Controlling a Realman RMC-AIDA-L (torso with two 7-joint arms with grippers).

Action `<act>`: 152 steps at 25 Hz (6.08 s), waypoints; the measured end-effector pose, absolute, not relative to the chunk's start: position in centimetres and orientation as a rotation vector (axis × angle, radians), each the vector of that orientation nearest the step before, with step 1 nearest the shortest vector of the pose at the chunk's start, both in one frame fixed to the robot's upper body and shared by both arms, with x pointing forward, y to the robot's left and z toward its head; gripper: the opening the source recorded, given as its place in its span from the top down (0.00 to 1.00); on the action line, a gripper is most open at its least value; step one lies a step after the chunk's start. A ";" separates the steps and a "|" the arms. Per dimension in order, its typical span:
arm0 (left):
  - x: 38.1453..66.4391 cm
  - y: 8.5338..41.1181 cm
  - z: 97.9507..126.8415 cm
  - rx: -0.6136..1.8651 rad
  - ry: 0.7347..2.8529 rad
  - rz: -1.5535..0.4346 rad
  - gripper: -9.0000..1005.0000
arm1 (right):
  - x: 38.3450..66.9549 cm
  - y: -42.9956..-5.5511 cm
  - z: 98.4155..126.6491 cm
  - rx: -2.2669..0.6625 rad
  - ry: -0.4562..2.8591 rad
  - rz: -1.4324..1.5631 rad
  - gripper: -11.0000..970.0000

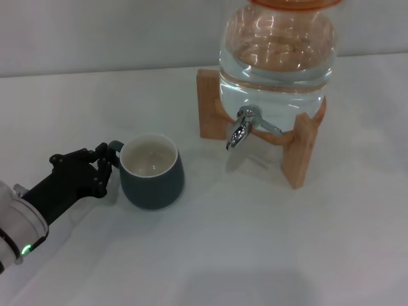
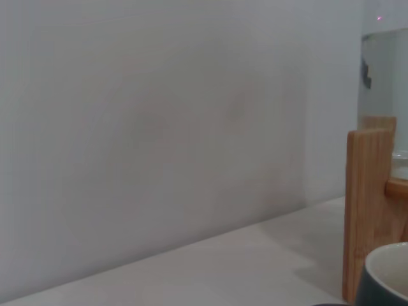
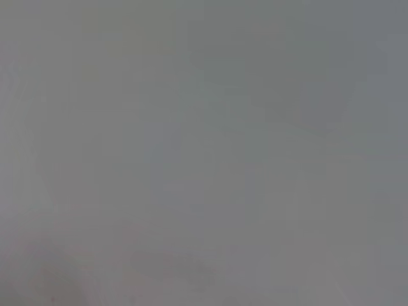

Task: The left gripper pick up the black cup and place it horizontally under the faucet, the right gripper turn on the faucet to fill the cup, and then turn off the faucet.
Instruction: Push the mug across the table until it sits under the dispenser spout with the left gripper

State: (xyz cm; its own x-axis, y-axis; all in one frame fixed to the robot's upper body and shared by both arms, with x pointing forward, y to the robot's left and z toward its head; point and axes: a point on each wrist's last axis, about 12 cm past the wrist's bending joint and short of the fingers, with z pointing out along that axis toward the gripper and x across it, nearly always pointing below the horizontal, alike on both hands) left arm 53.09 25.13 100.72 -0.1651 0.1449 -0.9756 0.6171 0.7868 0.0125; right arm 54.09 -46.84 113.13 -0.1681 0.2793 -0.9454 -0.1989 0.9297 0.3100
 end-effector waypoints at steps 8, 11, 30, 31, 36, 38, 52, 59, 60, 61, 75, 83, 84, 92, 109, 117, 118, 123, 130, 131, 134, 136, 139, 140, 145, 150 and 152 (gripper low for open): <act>53.7 24.6 101.1 0.618 1.699 -0.470 0.88 | 54.3 -46.6 113.2 0.052 1.690 0.425 0.13; 54.0 24.3 101.3 0.632 1.693 -0.473 0.88 | 54.3 -46.6 113.2 0.051 1.690 0.425 0.13; 54.4 21.9 101.6 0.732 1.683 -0.555 0.88 | 54.4 -46.5 113.1 0.046 1.688 0.422 0.13; 54.4 21.8 101.6 0.733 1.682 -0.560 0.88 | 54.4 -46.5 113.1 0.046 1.688 0.422 0.13; 54.4 21.4 101.7 0.753 1.678 -0.578 0.88 | 54.4 -46.5 113.1 0.045 1.689 0.422 0.13; 54.3 21.2 101.7 0.768 1.676 -0.588 0.88 | 54.4 -46.5 113.1 0.045 1.689 0.422 0.13; 54.3 20.5 102.3 0.815 1.642 -0.651 0.88 | 54.2 -46.7 113.0 0.050 1.690 0.419 0.13; 54.1 20.4 102.3 0.830 1.641 -0.666 0.88 | 54.1 -46.7 113.0 0.052 1.690 0.418 0.13; 54.1 20.4 102.3 0.830 1.641 -0.666 0.88 | 54.2 -46.7 113.0 0.052 1.689 0.418 0.13; 54.1 20.4 102.3 0.830 1.642 -0.665 0.88 | 54.2 -46.7 113.1 0.051 1.689 0.419 0.13; 54.3 20.7 102.2 0.805 1.653 -0.646 0.88 | 54.3 -46.7 113.0 0.054 1.694 0.412 0.13; 54.0 20.9 102.0 0.798 1.658 -0.643 0.89 | 54.4 -46.8 113.1 0.056 1.694 0.406 0.13; 54.0 20.8 102.0 0.798 1.658 -0.643 0.89 | 54.4 -46.8 113.1 0.056 1.694 0.406 0.13; 54.0 21.1 101.7 0.792 1.682 -0.627 0.89 | 54.4 -46.8 113.1 0.057 1.694 0.405 0.13; 54.9 21.2 101.6 0.783 1.725 -0.567 0.89 | 54.4 -46.5 113.0 0.053 1.693 0.418 0.13; 55.6 21.0 101.9 0.782 1.725 -0.552 0.89 | 54.4 -46.3 112.8 0.056 1.694 0.423 0.13; 55.6 21.0 101.9 0.785 1.727 -0.550 0.89 | 54.4 -46.3 112.8 0.056 1.694 0.423 0.13; 55.7 20.6 101.8 0.796 1.727 -0.551 0.89 | 54.3 -46.3 112.7 0.059 1.696 0.422 0.13; 55.6 20.1 101.8 0.833 1.723 -0.561 0.89 | 54.5 -46.1 112.7 0.053 1.699 0.423 0.13; 55.6 20.1 101.8 0.834 1.723 -0.561 0.89 | 54.5 -46.1 112.7 0.053 1.699 0.423 0.13; 55.6 20.0 101.8 0.834 1.722 -0.561 0.89 | 54.5 -46.1 112.7 0.050 1.702 0.423 0.13; 55.6 20.0 101.8 0.834 1.722 -0.562 0.89 | 54.5 -46.1 112.7 0.049 1.702 0.423 0.13; 55.8 19.8 102.0 0.839 1.716 -0.564 0.89 | 54.5 -46.1 112.7 0.049 1.702 0.423 0.13; 55.9 19.7 102.1 0.843 1.712 -0.565 0.89 | 54.5 -46.1 112.7 0.049 1.702 0.423 0.13; 56.1 19.5 102.2 0.849 1.706 -0.566 0.88 | 54.5 -46.0 112.7 0.050 1.702 0.424 0.13; 56.2 19.4 102.3 0.859 1.701 -0.568 0.88 | 54.5 -46.1 112.6 0.054 1.704 0.419 0.13; 56.2 19.3 102.4 0.865 1.699 -0.569 0.88 | 54.5 -46.1 112.6 0.054 1.703 0.419 0.13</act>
